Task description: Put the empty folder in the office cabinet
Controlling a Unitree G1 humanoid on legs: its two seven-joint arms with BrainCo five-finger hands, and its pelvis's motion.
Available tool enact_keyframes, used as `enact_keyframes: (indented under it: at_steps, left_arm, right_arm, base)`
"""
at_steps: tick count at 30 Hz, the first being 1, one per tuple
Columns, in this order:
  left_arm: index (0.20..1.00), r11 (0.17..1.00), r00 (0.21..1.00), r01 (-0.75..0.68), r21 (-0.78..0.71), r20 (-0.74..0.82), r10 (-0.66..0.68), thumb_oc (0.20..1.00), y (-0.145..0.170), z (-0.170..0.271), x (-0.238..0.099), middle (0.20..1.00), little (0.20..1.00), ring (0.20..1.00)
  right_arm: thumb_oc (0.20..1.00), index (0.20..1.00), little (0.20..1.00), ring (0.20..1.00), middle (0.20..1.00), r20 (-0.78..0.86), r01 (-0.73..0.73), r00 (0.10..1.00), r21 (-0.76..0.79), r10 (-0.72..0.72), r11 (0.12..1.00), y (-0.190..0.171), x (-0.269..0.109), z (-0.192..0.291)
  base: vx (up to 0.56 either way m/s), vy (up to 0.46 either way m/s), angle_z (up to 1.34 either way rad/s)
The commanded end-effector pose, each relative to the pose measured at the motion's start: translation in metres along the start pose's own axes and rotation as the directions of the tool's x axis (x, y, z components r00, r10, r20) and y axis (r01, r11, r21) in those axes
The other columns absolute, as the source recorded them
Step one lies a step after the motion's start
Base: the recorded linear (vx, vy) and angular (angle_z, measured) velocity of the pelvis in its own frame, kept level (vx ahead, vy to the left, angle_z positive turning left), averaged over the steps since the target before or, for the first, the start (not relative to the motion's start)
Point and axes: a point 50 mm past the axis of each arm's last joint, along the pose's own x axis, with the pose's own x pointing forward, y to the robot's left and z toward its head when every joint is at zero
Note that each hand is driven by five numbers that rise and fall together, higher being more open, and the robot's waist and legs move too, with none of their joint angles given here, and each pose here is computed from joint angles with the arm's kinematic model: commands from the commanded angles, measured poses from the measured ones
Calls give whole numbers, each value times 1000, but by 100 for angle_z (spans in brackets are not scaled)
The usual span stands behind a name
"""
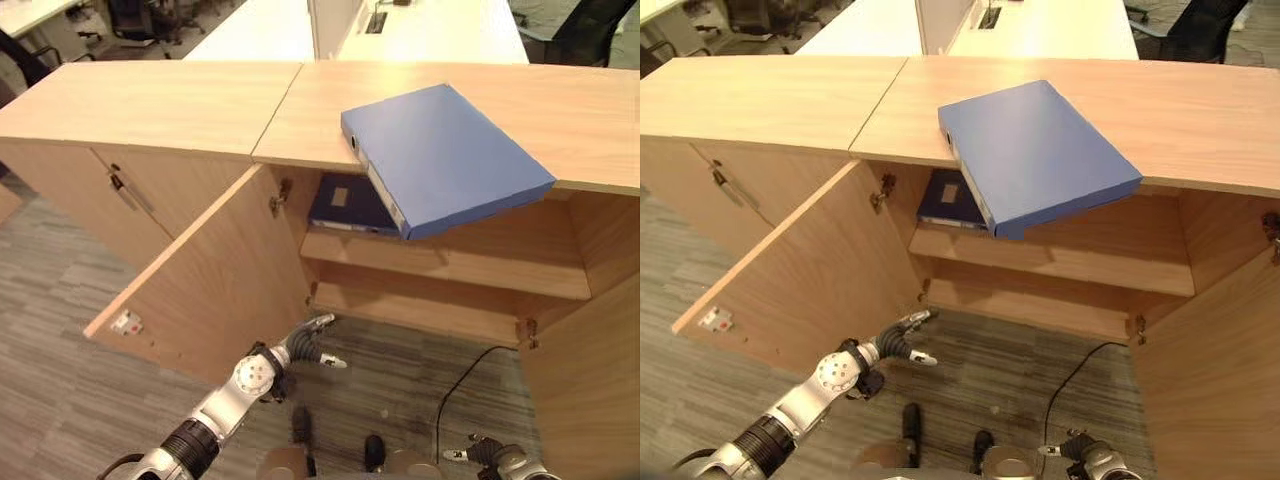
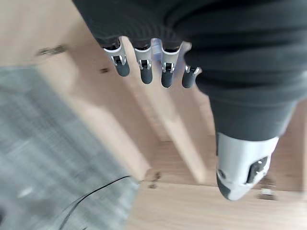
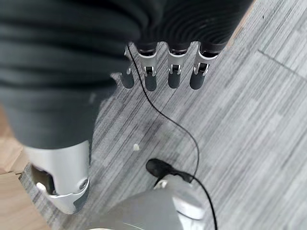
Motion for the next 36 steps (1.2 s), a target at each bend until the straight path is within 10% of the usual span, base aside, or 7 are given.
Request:
enact_keyframes:
  at_steps: [1, 17, 36]
  left_arm:
    - [1000, 987, 976, -135, 81, 183, 119, 1000, 33, 34, -15, 1000, 1000, 1000]
    - [1000, 774, 677, -608, 175, 624, 390, 1000, 58, 115, -44, 1000, 1000, 1000]
    - [1000, 258, 354, -896, 360, 933, -72, 1000, 61, 248, -16, 1000, 1000, 1000]
  right_arm:
    - [1000, 1000, 1000, 1000, 1000, -11, -20, 1000, -10, 20, 1000, 8, 1, 0]
    - [1000, 1000, 1000, 1000, 1000, 165, 51, 984, 56, -60, 997, 28, 1, 49]
    - [1000, 1000, 1000, 1000, 1000, 264, 129, 958, -41, -114, 991, 10, -2, 72]
  base:
    - [131, 43, -14]
    - [-34, 4, 2]
    - [-74, 43, -21]
